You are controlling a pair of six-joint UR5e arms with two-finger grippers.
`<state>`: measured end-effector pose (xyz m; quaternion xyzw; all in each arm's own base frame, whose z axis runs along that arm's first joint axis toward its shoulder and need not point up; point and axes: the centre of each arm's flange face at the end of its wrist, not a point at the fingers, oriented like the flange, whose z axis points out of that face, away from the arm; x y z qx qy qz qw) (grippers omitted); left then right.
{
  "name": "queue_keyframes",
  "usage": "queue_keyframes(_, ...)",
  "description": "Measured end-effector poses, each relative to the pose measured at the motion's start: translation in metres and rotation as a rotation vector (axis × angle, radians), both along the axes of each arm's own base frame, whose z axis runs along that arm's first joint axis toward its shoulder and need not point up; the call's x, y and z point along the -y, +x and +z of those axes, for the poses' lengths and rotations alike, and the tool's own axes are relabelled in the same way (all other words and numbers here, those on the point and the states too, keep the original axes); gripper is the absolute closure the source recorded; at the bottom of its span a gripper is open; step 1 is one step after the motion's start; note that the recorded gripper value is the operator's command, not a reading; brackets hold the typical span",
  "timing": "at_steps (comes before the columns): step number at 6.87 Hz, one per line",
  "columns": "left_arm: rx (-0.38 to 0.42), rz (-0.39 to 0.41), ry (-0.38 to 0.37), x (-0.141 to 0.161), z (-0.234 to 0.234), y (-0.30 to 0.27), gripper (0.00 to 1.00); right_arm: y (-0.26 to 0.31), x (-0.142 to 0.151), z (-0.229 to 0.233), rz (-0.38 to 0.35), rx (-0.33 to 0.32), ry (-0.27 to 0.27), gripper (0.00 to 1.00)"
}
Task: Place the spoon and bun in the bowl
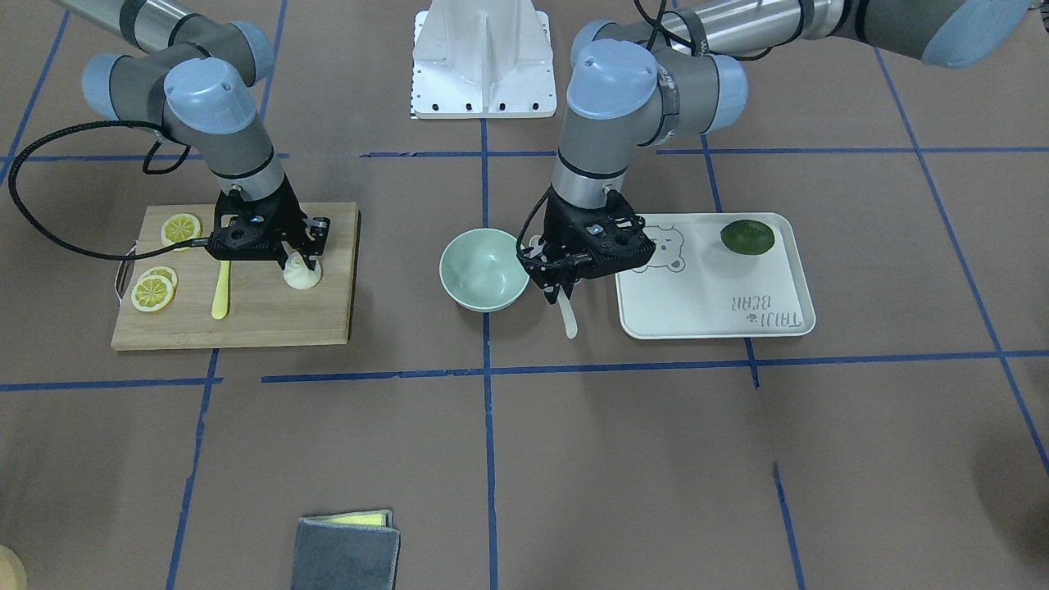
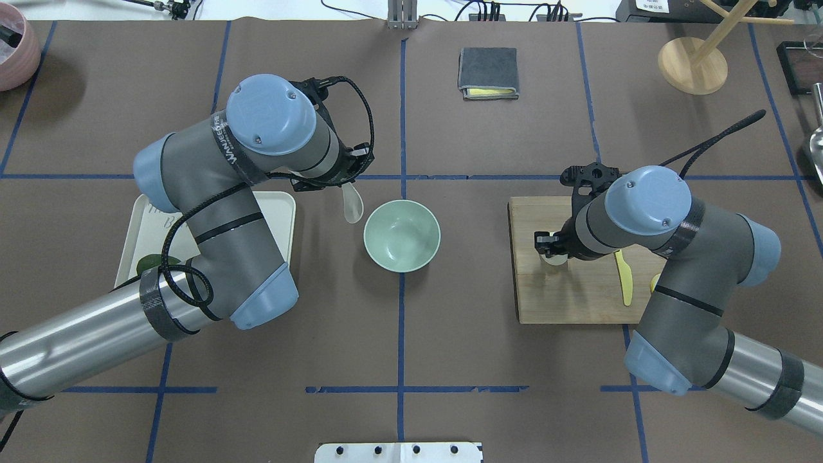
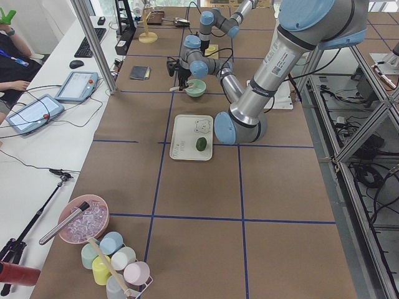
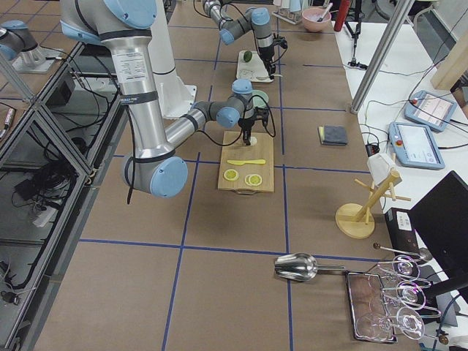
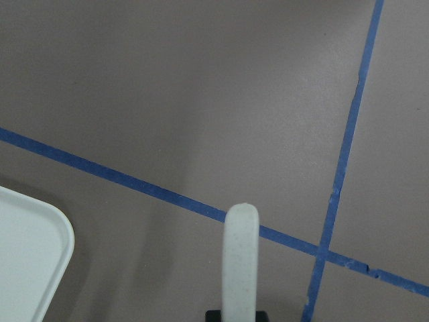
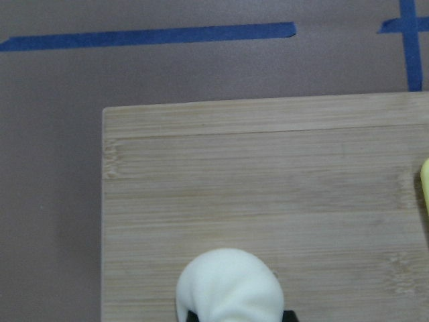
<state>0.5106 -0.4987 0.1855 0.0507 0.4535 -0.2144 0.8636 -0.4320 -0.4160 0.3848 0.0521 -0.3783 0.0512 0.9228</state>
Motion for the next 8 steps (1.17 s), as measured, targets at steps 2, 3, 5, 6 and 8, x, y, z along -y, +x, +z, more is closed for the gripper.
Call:
queue_keyframes(2,-0.040,-0.012,-0.017,-0.001,-0.005,0.018,1.00,0.006,0.002,-0.007,0.004,0.012,0.001,1.00)
queue_keyframes(3,-0.056,-0.014,-0.026,-0.003,-0.008,0.027,1.00,0.014,0.004,-0.015,0.010,0.014,-0.002,1.00)
queue_keyframes(5,-0.102,-0.021,-0.049,-0.011,-0.017,0.044,0.89,0.030,0.011,-0.043,0.021,0.009,-0.021,1.00)
queue_keyframes(6,-0.116,-0.025,-0.057,-0.011,-0.018,0.052,0.16,0.035,0.015,-0.049,0.024,0.012,-0.027,1.00)
queue_keyframes(8,-0.115,-0.019,-0.054,-0.014,-0.015,0.056,0.00,0.041,0.020,-0.057,0.032,0.022,-0.023,1.00)
